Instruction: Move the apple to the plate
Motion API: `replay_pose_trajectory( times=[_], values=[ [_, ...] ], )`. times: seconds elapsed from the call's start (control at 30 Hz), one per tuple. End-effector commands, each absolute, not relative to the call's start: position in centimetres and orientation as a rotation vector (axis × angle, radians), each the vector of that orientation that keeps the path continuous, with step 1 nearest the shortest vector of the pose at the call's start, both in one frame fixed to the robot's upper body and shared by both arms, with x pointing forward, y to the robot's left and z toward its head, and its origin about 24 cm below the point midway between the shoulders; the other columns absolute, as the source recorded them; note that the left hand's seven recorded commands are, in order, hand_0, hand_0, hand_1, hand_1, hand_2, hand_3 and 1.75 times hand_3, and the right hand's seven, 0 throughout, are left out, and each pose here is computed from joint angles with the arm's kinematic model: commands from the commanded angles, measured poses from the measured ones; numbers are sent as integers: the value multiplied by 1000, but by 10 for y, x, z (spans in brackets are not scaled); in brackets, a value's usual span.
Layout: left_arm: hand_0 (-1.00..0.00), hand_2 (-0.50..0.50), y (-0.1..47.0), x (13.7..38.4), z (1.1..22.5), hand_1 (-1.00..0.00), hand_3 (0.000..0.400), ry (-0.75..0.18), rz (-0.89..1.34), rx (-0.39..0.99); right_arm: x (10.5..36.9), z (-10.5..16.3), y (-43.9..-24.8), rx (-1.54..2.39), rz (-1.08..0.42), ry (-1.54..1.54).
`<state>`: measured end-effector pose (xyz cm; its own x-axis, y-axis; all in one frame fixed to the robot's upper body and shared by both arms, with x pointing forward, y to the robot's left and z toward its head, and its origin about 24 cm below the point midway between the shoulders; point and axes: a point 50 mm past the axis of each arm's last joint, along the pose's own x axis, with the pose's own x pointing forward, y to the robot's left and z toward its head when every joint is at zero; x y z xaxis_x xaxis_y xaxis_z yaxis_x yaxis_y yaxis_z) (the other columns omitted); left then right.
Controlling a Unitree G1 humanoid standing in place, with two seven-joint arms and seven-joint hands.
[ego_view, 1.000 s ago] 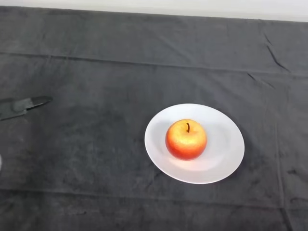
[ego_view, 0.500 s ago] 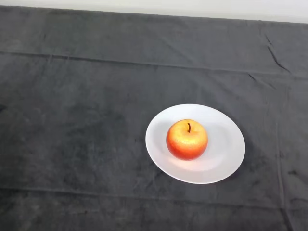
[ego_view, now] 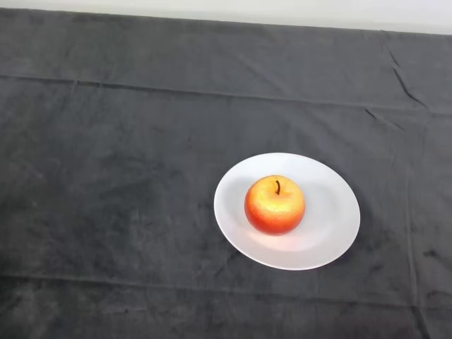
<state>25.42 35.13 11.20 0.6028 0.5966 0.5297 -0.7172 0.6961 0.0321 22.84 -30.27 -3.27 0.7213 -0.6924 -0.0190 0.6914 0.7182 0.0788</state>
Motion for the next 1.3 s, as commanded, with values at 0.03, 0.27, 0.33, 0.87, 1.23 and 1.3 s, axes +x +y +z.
replay_pose_trajectory(
  times=[0.03, 0.27, 0.33, 0.87, 1.23, 1.3],
  values=[
    [0, 0, 362, 251, 117, 0, 0, -534, 817, 271, 181, -89, -270, 174, -782, 316],
    [0, 0, 366, 251, 114, 0, 0, -524, 842, 275, 181, -89, -270, 174, -782, 316],
    [0, 0, 367, 250, 114, 0, 0, -522, 847, 277, 181, -89, -270, 174, -782, 316],
    [0, 0, 372, 250, 113, 0, 0, -514, 868, 289, 181, -89, -270, 174, -782, 316],
    [0, 0, 371, 250, 113, 0, 0, -515, 866, 292, 181, -89, -270, 174, -782, 315],
    [0, 0, 371, 250, 113, 0, 0, -515, 865, 292, 181, -89, -270, 174, -782, 315]
  ],
)
